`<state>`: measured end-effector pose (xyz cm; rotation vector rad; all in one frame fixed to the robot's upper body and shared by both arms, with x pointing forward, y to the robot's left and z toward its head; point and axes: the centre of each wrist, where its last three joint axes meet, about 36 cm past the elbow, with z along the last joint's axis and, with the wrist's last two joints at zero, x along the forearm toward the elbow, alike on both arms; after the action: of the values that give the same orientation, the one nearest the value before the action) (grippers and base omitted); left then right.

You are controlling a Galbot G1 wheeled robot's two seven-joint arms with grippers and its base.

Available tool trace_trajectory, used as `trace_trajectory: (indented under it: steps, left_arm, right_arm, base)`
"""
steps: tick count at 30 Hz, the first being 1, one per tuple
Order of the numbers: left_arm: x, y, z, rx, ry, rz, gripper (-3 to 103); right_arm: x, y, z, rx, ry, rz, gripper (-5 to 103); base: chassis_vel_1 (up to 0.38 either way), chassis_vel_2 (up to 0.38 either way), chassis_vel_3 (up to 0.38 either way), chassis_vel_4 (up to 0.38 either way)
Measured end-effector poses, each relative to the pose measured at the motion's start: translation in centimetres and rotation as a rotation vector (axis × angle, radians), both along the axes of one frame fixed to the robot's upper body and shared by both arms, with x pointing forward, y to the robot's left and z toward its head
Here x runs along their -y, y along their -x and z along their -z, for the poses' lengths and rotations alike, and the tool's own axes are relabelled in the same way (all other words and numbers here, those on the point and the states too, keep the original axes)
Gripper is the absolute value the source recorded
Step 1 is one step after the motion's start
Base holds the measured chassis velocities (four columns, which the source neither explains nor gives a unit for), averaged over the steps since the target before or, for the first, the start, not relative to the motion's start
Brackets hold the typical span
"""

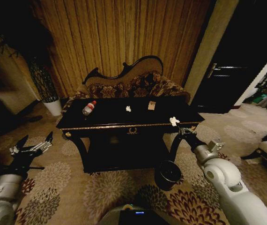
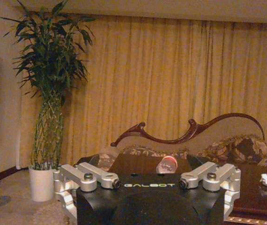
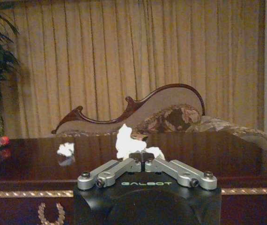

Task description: Move to the front of the table and place the trash on the table into the trash bin.

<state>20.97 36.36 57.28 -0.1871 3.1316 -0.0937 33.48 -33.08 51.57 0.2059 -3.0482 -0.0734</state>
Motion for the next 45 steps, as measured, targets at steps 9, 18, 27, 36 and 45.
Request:
trace_trajectory:
  steps: [9, 18, 27, 36, 45]
  left_arm:
    - [0.2, 0.0, 0.3, -0.001, 0.018, 0.001, 100]
    - [0.2, 0.1, 0.4, 0.001, 0.021, -0.007, 100]
    - [0.3, 0.3, 0.6, -0.005, 0.028, -0.011, 100]
    - [0.3, 0.4, 0.7, -0.004, 0.033, -0.015, 100]
    - [0.4, 0.7, 1.0, -0.003, 0.038, -0.020, 100]
  right_arm:
    - [1.6, -1.1, 5.1, -0.117, 0.022, 0.051, 0]
    - [3.7, -2.8, 14.2, -0.304, -0.005, 0.153, 0]
    - [4.1, -5.4, 21.6, -0.416, -0.036, 0.224, 0]
    - [5.4, -5.8, 28.1, -0.509, -0.026, 0.303, 0]
    - [6.3, -7.7, 31.4, -0.532, -0.005, 0.367, 0]
  base:
    - [0.078, -0.065, -0.070, 0.077]
    - [0.007, -0.003, -0.005, 0.002]
    - [0.000, 0.000, 0.000, 0.000]
    - [0.000, 0.000, 0.000, 0.000]
    - [0.000, 0.000, 0.000, 0.000]
